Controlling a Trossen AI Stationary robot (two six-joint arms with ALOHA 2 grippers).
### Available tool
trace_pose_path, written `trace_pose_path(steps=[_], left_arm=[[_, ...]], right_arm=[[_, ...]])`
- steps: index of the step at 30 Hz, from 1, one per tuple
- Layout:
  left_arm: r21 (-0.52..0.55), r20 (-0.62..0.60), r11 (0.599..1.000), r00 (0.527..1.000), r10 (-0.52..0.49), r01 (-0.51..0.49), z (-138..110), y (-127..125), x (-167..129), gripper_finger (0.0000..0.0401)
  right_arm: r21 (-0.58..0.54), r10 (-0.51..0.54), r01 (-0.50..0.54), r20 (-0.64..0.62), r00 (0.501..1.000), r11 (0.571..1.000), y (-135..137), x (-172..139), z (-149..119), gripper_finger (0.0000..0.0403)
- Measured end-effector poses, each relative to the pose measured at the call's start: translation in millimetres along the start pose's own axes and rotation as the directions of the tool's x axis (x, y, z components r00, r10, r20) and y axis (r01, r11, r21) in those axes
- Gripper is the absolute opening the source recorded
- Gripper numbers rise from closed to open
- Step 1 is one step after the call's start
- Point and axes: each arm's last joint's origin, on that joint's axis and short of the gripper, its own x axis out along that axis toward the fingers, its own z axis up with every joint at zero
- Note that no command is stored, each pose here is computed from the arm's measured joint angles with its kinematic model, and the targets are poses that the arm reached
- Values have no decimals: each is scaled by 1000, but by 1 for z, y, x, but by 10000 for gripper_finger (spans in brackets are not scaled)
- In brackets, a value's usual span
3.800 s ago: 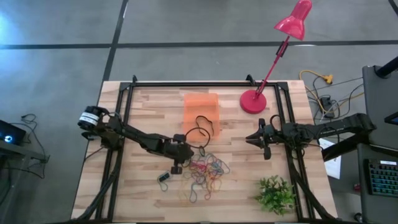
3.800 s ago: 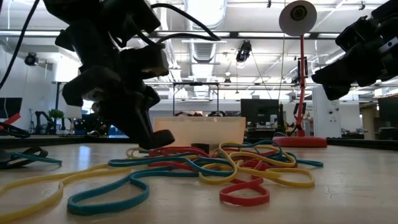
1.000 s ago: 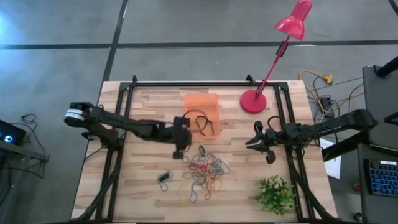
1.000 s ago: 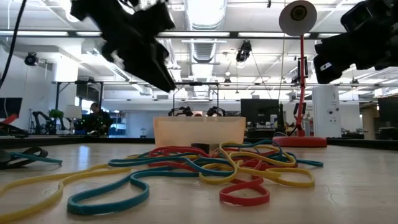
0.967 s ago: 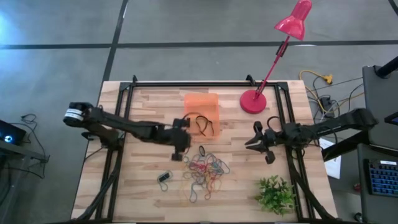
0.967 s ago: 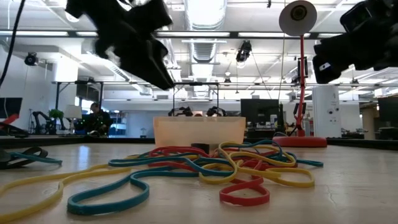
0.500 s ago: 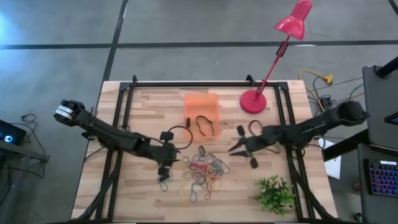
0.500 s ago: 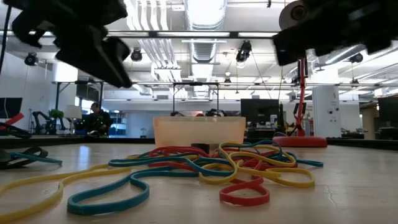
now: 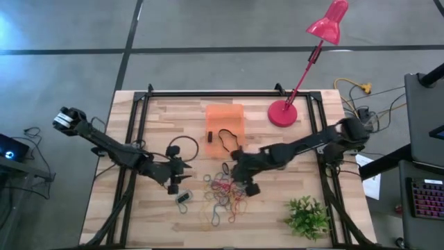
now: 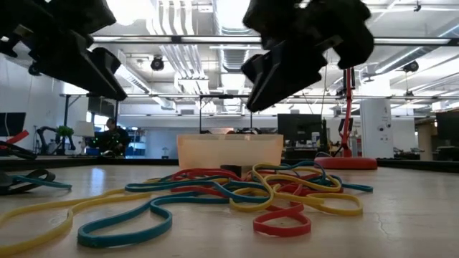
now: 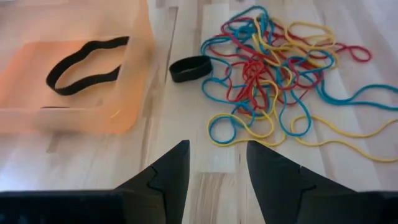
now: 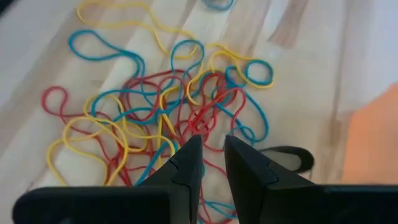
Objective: Pick and place rubber bands into bin
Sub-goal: Put the black rubber band into the orange bin
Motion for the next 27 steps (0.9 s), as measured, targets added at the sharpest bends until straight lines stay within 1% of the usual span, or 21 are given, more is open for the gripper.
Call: trace_pose_path(steps=[4,9,11,13,17,19,22,27], left_arm=[[-40,45,999,998,34,-32,-9,9,-10,144],[-72,98,997,995,18,-11,-20,15,-16,144],[-77,114,997,993,15,-6,-21,16,-17,144],[-69,113,998,994,15,-7,-24,17,-18,144],[-52,124,999,992,15,-9,-25,18,-19,144],[-51,131,999,991,20,-13,-25,19,-19,144],[-53,137,998,990,26,-18,-25,20,-20,144],[-57,133,998,991,26,-19,-26,19,-19,144]], right_arm=[[-16,10,-12,-104,994,1000,-3,16,12,59],[-42,-46,41,-122,991,998,-8,29,23,59],[-49,-47,40,-154,987,998,-8,35,20,59],[-57,-50,41,-159,986,998,-9,39,20,63],[-50,-61,53,-176,982,997,-9,46,19,86],[-53,-82,73,-185,979,996,-10,47,18,100],[-59,-102,93,-171,980,994,-12,45,20,120],[-49,-119,111,-183,976,993,-20,47,17,137]])
